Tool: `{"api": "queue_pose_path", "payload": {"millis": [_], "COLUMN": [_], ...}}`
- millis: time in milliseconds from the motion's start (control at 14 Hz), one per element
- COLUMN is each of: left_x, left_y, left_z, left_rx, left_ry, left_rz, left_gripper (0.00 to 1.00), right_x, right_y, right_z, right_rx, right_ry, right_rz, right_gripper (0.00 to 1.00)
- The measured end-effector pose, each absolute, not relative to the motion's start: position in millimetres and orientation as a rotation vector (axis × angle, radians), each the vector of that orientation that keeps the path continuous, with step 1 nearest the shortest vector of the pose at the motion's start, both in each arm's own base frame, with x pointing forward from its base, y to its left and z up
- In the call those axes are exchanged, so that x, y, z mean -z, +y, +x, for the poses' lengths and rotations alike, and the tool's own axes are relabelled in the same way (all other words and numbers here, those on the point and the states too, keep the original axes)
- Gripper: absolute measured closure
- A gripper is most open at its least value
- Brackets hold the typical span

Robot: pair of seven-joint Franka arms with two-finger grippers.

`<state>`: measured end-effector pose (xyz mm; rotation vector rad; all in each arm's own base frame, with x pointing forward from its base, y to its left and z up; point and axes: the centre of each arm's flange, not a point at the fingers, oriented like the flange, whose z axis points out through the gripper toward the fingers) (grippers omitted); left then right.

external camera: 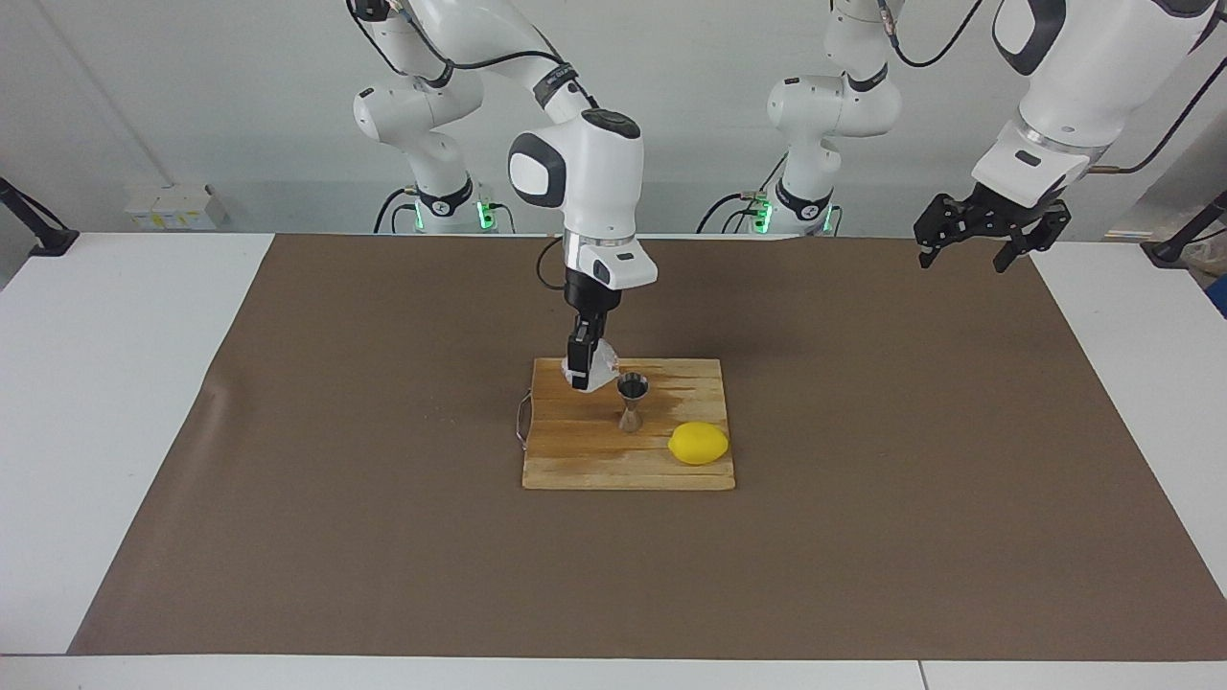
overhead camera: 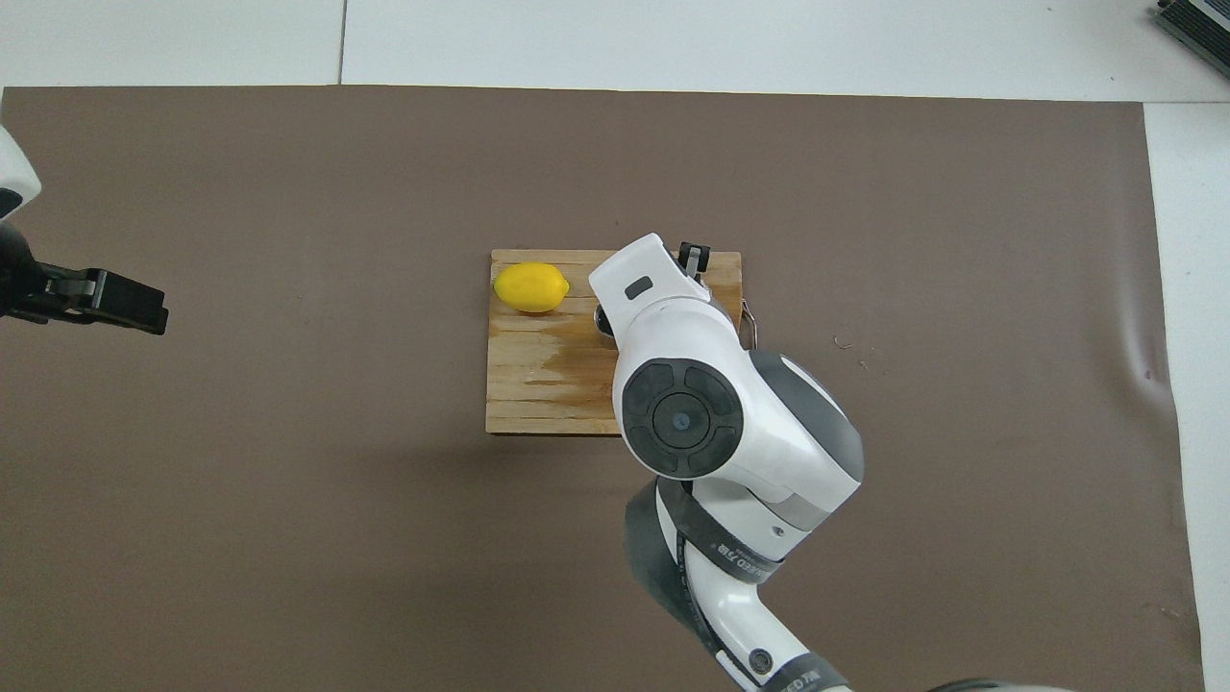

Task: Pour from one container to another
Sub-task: 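Tilt the white cup with the right gripper over the dark cup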

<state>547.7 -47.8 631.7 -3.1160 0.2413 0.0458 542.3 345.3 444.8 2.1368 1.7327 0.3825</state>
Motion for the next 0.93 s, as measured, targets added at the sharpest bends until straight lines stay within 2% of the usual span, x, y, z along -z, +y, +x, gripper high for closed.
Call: {"api": "queue_pose_path", "payload": {"millis": [500, 929], "left_x": [-631.7, -631.7], "left_y": [-47.8, -47.8], "left_z": [547.7, 547.7], "left_rx": [-0.046, -0.046], "left_ry": [0.241, 0.241], "left_rz": [-3.116, -3.116], "left_gripper": [0.00, 0.00], "right_x": [-446.4, -436.2], "right_y": [351.4, 365.5], "right_z": [541.7, 527.9], "right_rx": [-0.413, -0.385], "right_ry": [1.768, 1.825], "right_rz": [2.000, 1.872], "right_gripper": [0.49, 0.49]}}
